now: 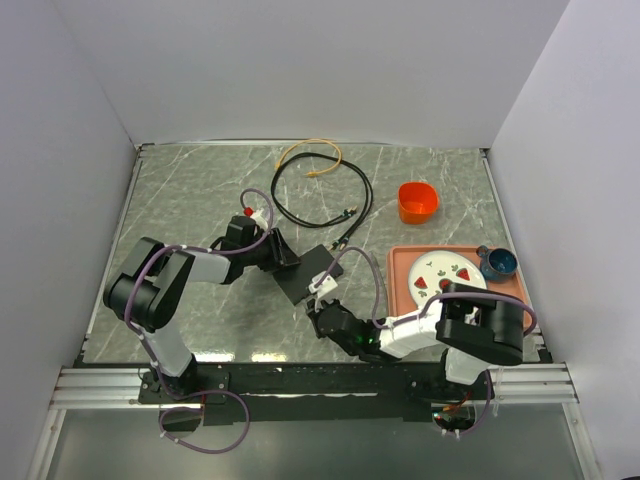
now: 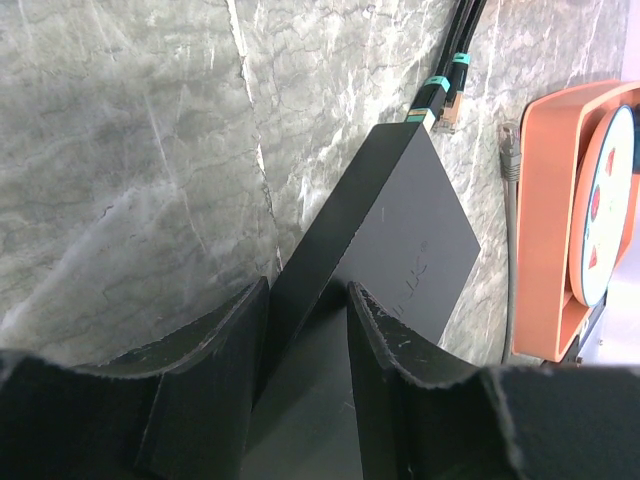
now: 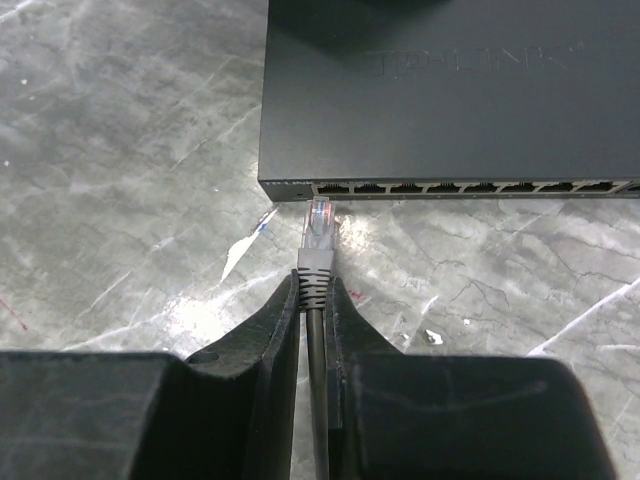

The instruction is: Insert the plug into the switch port

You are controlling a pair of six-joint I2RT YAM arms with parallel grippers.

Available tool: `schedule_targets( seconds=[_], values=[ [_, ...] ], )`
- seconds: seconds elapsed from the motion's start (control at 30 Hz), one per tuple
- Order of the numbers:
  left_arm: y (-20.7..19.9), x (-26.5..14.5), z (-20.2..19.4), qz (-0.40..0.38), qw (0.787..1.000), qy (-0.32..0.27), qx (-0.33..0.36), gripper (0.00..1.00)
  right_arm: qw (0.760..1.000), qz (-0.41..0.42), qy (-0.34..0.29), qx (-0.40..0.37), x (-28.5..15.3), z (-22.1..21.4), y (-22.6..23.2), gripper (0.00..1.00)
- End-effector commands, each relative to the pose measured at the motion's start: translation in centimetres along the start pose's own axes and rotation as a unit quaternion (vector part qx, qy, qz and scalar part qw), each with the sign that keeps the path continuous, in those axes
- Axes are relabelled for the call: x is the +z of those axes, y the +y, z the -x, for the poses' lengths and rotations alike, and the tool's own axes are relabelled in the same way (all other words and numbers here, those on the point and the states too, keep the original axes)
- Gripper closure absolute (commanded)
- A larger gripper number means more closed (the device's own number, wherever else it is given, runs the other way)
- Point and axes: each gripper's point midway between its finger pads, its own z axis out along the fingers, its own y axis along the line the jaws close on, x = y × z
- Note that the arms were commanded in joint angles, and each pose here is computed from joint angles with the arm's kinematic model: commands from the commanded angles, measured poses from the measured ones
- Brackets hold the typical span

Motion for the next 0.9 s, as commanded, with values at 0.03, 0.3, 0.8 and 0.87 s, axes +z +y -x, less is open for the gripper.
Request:
schedule_targets(
  seconds=[0.03, 0.3, 0.8, 0.87],
  values=[
    [4.4, -0.9, -5.1, 0.081, 0.993, 0.072, -0.037, 0.55, 1.000, -0.020, -0.019, 0.009, 0.6, 1.1, -0.1, 1.00],
    [4.5, -0.9, -5.4, 0.079, 0.993, 0.075, -0.037, 0.55, 0.999, -0.030, -0.030, 0.004, 0.7, 1.5, -0.4, 1.00],
    [4.9, -0.5, -6.1, 0.081, 0.992, 0.086, -0.041, 0.56, 0.999, -0.010, -0.042, 0.009, 0.5, 2.3, 0.4, 1.00],
    [4.9, -0.4, -6.1, 0.080, 0.992, 0.086, -0.041, 0.56, 0.999, -0.010, -0.042, 0.007, 0.6, 2.3, 0.4, 1.00]
  ],
)
